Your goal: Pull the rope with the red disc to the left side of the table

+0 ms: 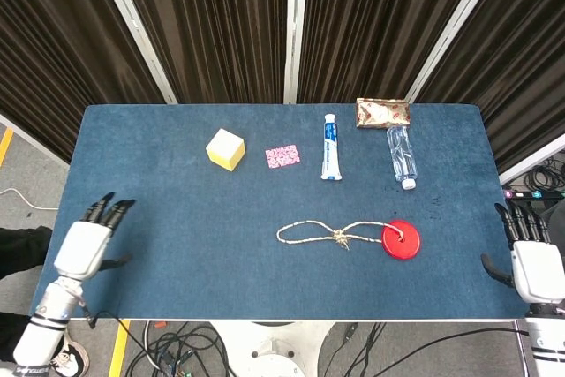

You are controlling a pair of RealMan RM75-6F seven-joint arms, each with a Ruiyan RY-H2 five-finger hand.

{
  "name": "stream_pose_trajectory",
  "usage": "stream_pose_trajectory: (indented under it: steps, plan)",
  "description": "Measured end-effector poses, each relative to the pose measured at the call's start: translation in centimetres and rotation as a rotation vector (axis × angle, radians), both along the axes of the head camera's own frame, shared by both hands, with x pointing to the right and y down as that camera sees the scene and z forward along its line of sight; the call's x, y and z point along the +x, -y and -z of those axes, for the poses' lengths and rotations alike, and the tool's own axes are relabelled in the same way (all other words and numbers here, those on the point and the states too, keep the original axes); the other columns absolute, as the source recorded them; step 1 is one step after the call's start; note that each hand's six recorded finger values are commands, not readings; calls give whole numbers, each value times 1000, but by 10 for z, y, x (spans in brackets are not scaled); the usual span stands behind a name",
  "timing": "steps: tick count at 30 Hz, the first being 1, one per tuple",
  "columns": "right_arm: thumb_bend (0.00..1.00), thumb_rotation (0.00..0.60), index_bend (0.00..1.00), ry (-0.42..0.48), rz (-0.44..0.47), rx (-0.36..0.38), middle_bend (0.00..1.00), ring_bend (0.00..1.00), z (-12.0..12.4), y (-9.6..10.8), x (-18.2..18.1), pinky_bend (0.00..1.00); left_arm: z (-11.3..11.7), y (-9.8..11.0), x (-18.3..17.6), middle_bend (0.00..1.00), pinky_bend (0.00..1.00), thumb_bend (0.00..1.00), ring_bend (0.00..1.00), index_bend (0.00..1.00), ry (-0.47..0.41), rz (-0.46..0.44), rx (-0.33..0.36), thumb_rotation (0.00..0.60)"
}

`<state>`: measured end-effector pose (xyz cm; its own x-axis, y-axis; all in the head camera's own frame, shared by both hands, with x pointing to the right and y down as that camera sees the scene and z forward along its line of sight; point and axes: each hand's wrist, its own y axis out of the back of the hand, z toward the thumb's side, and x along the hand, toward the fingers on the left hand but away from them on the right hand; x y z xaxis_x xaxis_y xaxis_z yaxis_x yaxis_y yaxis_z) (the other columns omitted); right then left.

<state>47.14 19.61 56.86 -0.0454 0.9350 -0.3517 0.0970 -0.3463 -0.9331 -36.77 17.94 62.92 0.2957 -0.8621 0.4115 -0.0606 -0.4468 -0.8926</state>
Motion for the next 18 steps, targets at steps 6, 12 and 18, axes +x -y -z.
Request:
stream_pose_trajectory:
  steps: [6, 12, 18]
  plan:
    - [198, 600, 0, -3, -19, -2, 0, 0, 1, 0, 8, 0, -12, 11, 58, 159, 173, 115, 31, 110, -60, -193, -57, 600]
    - [197, 600, 0, -3, -36, 2, 0, 0, 2, -1, 15, 0, -27, 28, 121, 155, 173, 120, 31, 110, -132, -354, -91, 600]
    - [197, 600, 0, -3, -53, 3, 0, 0, 3, -5, 23, 0, -51, 47, 172, 155, 173, 128, 31, 110, -155, -477, -142, 600]
